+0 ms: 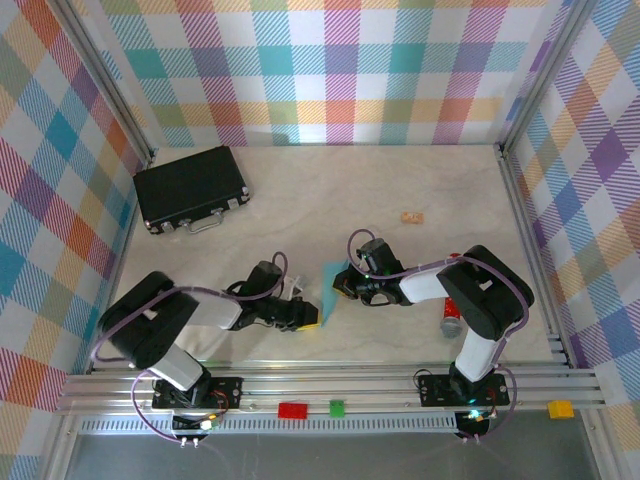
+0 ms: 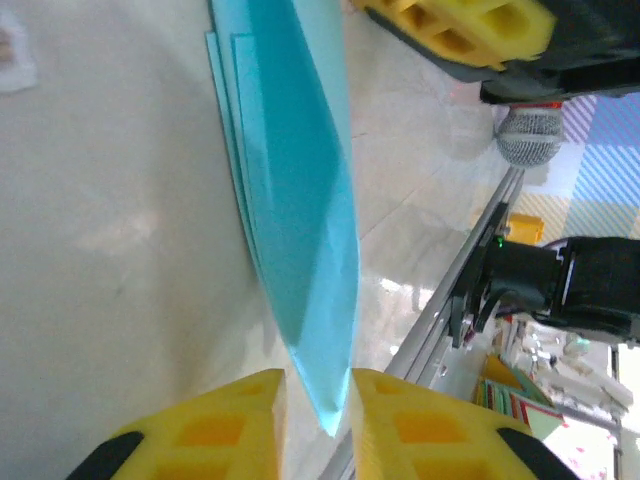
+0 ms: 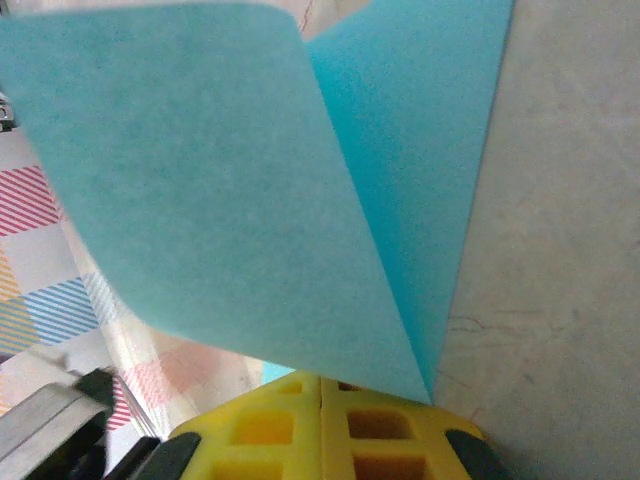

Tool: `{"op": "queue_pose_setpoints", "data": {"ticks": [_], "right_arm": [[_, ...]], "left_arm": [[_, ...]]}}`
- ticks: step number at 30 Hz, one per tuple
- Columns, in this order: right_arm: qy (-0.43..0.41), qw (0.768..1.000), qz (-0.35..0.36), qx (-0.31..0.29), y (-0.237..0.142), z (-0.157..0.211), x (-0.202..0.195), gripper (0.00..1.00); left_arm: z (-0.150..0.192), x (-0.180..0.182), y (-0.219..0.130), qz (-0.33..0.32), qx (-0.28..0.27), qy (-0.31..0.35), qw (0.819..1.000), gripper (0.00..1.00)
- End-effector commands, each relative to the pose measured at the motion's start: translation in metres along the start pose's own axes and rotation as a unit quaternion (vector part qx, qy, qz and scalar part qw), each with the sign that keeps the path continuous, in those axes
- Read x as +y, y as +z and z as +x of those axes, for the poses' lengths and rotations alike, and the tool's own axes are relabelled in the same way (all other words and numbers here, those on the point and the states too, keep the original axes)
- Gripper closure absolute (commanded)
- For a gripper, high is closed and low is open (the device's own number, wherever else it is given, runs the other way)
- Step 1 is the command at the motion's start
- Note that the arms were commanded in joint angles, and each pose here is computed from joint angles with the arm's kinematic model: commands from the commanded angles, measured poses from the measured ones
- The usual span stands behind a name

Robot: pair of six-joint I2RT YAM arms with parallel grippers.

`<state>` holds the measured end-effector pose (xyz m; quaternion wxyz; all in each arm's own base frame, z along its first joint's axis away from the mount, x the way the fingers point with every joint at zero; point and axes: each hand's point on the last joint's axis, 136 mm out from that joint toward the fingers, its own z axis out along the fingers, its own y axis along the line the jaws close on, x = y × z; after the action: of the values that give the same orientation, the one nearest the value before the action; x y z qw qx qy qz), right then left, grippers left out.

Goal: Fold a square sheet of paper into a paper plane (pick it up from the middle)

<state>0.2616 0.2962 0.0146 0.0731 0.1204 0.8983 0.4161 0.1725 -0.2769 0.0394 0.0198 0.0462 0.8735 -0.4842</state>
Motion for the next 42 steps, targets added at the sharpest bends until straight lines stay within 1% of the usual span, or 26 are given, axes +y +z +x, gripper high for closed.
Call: {"op": "queue_pose_setpoints", "data": {"ticks": [1,2,4,6,9,13,17,21,24,27,31,36,42], "right_arm": [[0.050,0.989,0.139,0.018,0.001,0.022,-0.079,0.99],[0.050,0.989,0.140,0.018,0.001,0.022,-0.079,0.99],[0.051,0.989,0.140,0.021,0.002,0.023,-0.079,0.99],[0.050,0.989,0.139,0.021,0.002,0.023,-0.078,0.99],[0.051,0.989,0.139,0.019,0.002,0.022,-0.078,0.99],[0.050,0.989,0.139,0.020,0.001,0.023,-0.078,0.99],[0.051,0.988,0.141,0.021,0.001,0.023,-0.079,0.99],[0.051,0.989,0.141,0.021,0.001,0.023,-0.078,0.99],[0.052,0.988,0.142,0.022,0.001,0.024,-0.079,0.99],[0.052,0.988,0.145,0.023,0.000,0.025,-0.079,0.99],[0.053,0.987,0.147,0.024,0.001,0.025,-0.080,0.99],[0.053,0.987,0.149,0.025,0.001,0.024,-0.080,0.99],[0.054,0.986,0.156,0.024,-0.001,0.025,-0.082,0.99]], "left_arm": [[-0.008,-0.002,-0.018,-0.038,-0.044,0.020,0.998,0.81],[-0.013,-0.007,-0.023,-0.040,-0.058,0.025,0.997,0.85],[-0.019,-0.022,-0.028,-0.024,-0.068,0.038,0.997,0.89],[-0.026,-0.037,-0.026,-0.006,-0.062,0.052,0.997,0.96],[-0.034,-0.047,-0.016,0.012,-0.042,0.057,0.997,1.00],[-0.047,-0.053,-0.001,0.034,-0.026,0.051,0.998,1.00],[-0.050,-0.053,0.015,0.053,0.005,0.040,0.998,1.00],[-0.052,-0.047,0.023,0.051,0.018,0.030,0.998,1.00],[-0.051,-0.039,0.028,0.031,0.028,0.029,0.999,1.00],[-0.049,-0.028,0.032,-0.003,0.036,0.035,0.999,1.00],[-0.039,-0.009,0.035,-0.048,0.055,0.037,0.997,1.00],[-0.024,0.009,0.037,-0.086,0.077,0.044,0.992,1.00],[-0.010,0.025,0.029,-0.127,0.079,0.051,0.987,1.00]]}}
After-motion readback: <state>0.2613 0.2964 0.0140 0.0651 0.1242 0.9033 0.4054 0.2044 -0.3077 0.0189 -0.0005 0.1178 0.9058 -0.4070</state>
